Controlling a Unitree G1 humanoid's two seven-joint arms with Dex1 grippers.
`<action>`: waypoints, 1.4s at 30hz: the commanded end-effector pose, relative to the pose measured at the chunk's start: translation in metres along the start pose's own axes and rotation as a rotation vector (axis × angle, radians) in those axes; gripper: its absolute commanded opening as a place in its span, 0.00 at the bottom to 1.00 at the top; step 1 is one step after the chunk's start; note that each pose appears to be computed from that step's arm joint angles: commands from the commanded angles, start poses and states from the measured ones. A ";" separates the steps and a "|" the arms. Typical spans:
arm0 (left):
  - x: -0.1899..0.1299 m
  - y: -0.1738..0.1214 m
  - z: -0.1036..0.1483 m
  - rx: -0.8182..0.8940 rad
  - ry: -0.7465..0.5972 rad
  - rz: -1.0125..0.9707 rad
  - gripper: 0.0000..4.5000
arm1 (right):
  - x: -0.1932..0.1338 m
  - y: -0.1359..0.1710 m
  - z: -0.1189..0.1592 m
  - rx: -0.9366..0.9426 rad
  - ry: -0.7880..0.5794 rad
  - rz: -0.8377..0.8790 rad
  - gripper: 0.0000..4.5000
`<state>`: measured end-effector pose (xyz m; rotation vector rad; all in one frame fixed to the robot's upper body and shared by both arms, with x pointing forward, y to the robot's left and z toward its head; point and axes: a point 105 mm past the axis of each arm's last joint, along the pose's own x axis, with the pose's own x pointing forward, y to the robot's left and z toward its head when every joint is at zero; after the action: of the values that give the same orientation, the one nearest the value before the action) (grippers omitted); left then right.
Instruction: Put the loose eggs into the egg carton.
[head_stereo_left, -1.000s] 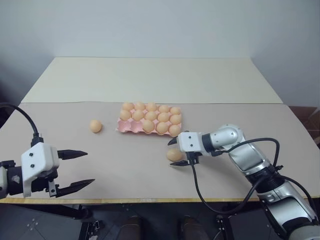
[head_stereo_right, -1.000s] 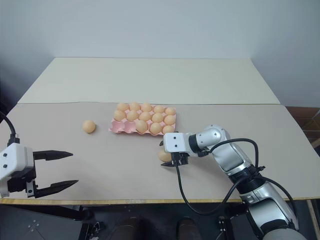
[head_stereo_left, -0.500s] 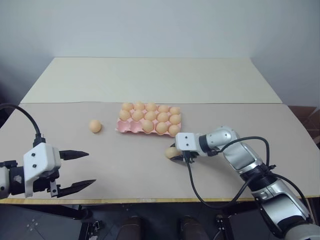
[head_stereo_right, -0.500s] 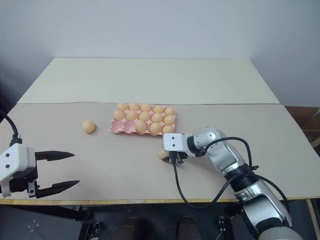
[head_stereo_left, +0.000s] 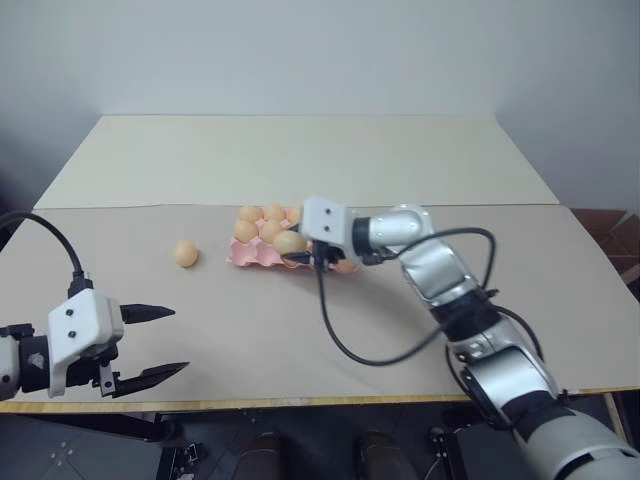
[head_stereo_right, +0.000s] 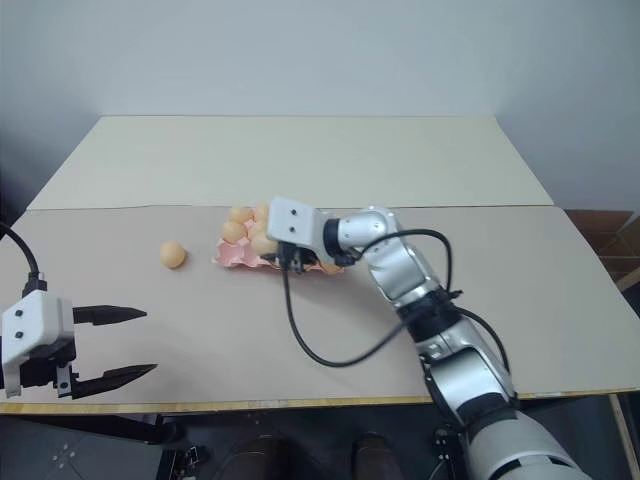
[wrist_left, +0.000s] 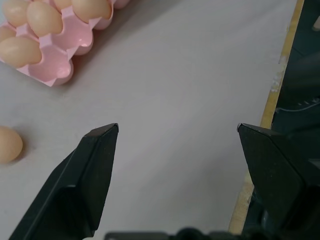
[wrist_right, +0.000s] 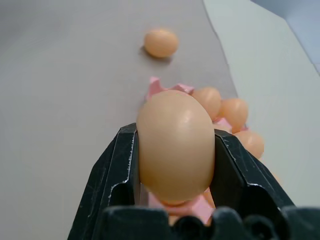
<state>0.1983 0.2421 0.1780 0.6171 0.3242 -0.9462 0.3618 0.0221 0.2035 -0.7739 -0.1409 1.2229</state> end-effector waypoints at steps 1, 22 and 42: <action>-0.001 0.000 0.005 0.029 -0.005 0.011 0.92 | 0.017 -0.020 0.012 -0.022 -0.032 -0.124 0.37; -0.002 0.000 0.004 0.031 -0.005 0.026 0.92 | 0.038 -0.020 0.024 -0.081 -0.087 -0.182 1.00; -0.015 0.065 -0.012 -0.045 -0.037 0.458 0.92 | -0.104 0.008 -0.012 -0.001 0.017 0.004 1.00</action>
<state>0.2423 0.2830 0.1955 0.5768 0.1677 -0.5441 0.3331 -0.0726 0.2064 -0.7787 -0.0722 1.1975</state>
